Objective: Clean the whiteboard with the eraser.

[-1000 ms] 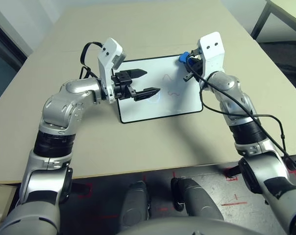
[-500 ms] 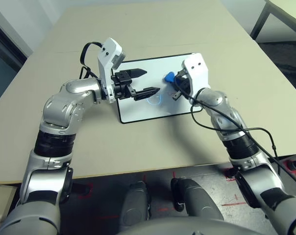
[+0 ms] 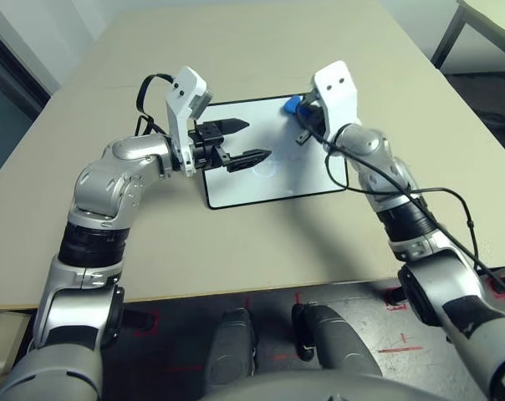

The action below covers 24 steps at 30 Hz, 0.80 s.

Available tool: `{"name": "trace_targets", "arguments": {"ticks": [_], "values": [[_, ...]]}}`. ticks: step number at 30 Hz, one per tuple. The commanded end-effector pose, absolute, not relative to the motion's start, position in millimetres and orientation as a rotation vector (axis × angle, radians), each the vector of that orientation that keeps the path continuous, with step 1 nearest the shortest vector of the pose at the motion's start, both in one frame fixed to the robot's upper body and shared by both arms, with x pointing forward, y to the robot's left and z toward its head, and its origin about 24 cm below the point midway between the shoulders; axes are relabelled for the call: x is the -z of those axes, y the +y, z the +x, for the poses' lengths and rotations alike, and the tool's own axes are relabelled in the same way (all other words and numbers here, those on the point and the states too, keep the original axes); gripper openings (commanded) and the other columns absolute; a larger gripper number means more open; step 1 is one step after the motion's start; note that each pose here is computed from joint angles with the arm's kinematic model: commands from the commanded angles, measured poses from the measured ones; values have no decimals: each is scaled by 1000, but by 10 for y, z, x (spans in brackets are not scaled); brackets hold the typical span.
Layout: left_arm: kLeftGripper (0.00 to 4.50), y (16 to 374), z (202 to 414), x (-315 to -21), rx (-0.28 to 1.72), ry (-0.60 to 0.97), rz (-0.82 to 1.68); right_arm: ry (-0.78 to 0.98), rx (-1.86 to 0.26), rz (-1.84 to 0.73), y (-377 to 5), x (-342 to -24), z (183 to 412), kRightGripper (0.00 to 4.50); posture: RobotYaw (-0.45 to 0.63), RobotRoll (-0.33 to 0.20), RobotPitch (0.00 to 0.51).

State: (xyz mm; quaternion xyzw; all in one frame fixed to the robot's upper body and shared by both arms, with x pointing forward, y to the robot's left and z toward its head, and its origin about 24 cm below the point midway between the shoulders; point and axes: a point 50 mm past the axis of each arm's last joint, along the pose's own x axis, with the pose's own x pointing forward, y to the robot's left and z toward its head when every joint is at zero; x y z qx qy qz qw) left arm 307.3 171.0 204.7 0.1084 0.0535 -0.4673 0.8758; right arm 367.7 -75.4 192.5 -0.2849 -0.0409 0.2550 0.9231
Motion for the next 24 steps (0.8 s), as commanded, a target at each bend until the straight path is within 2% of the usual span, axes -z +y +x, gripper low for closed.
{"name": "trace_targets", "arguments": {"ticks": [1,7,12,24], "values": [[4500,1714,3066,-2019,974,125,246,-21,-604,-613,-666,-1699,3595,637,33,0,123],[4500,1712,3061,-2025,979,129,246,122,-771,-659,-563,-1328,3356,636,29,0,131],[4500,1708,3063,-2025,981,131,245,162,-778,-673,-591,-1250,3324,635,28,0,135],[4500,1699,3071,-2012,984,132,242,-16,-501,-624,-832,-1790,3637,620,21,0,137]]}}
